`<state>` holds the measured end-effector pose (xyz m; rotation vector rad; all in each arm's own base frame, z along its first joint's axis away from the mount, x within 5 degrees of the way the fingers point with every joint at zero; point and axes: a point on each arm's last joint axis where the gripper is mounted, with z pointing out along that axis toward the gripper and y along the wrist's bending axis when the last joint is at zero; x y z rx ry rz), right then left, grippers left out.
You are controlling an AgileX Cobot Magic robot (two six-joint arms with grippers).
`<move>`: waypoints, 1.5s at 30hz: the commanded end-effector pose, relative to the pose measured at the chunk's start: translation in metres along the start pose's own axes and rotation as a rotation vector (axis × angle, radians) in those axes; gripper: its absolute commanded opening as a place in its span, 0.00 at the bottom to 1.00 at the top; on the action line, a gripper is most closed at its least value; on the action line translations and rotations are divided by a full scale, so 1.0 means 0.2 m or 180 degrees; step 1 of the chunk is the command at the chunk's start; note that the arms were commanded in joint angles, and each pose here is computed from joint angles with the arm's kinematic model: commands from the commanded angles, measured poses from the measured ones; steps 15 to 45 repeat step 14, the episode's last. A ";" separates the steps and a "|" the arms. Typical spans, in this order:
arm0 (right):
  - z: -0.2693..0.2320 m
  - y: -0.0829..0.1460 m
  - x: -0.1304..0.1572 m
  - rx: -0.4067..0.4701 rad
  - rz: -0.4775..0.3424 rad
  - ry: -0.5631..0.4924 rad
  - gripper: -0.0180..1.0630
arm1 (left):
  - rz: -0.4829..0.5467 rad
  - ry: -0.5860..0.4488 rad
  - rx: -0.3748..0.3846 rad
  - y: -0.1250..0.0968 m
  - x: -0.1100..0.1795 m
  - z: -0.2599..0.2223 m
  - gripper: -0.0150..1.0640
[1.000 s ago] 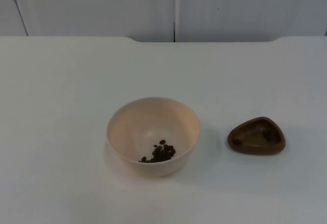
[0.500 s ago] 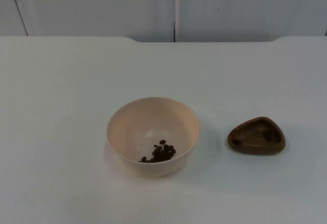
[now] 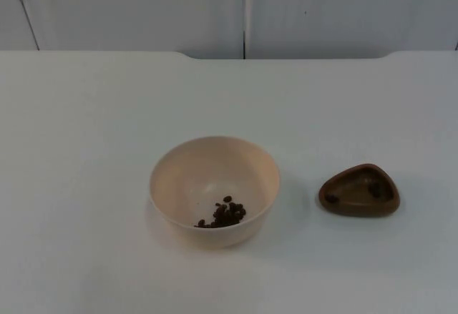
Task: Pick up the bowl with the left hand and pour the coffee beans from the cup into the bowl with the right hand.
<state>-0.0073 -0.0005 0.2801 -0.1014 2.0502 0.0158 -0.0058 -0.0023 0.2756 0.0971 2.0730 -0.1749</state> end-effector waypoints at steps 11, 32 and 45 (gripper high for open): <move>0.00 0.00 0.00 0.0015 0.0013 -0.0023 0.99 | -0.0254 -0.0078 -0.0409 -0.01 0.00 0.01 0.99; 0.00 0.00 0.00 0.0015 0.0013 -0.0023 0.99 | -0.0298 -0.0086 -0.0489 -0.01 0.00 0.01 0.99; 0.00 0.00 0.00 0.0015 0.0013 -0.0023 0.99 | -0.0298 -0.0086 -0.0489 -0.01 0.00 0.01 0.99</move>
